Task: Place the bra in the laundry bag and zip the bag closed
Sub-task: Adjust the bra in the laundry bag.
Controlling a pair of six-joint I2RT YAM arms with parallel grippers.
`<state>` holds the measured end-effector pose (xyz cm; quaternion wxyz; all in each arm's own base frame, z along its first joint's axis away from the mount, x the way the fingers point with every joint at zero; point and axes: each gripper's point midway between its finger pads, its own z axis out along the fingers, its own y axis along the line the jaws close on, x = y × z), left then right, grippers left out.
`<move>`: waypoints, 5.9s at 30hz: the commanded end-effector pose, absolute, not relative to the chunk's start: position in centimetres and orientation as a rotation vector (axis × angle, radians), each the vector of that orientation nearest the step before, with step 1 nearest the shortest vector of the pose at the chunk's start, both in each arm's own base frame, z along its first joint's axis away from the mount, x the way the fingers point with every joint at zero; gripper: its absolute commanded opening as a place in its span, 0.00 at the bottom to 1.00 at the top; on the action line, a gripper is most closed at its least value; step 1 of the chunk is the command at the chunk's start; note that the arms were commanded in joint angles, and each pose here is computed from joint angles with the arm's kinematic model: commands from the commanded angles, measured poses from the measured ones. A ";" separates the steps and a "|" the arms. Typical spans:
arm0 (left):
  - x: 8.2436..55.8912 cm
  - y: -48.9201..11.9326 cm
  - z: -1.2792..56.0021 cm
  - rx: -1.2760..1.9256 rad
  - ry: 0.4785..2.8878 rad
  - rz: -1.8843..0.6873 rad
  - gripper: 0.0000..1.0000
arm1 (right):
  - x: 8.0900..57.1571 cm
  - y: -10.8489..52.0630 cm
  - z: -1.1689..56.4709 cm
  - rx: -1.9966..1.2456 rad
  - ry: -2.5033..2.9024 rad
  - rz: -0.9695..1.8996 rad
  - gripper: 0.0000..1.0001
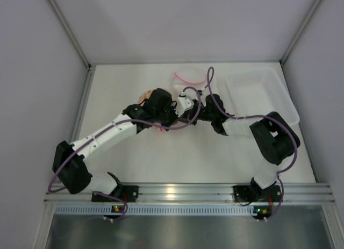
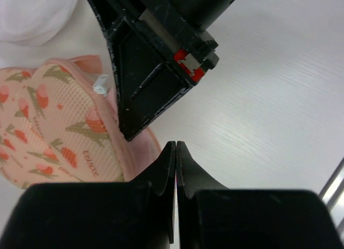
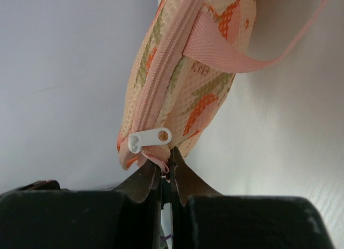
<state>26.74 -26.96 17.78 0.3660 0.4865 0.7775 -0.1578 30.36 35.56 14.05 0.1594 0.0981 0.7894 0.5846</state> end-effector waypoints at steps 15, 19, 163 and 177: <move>29.5 -25.3 22.4 1.172 1.893 -0.242 0.63 | 30.3 36.1 17.6 0.237 2.154 1.755 0.00; 28.9 -25.5 21.3 1.226 1.892 -0.224 0.64 | 30.0 36.2 17.8 0.229 2.156 1.761 0.00; 32.0 -24.1 22.9 0.673 2.116 -0.254 0.83 | 25.3 36.1 23.0 -0.336 1.944 1.792 0.00; 33.4 -22.0 20.3 0.667 2.163 -0.064 0.85 | 24.5 36.0 24.1 -0.375 1.912 1.818 0.00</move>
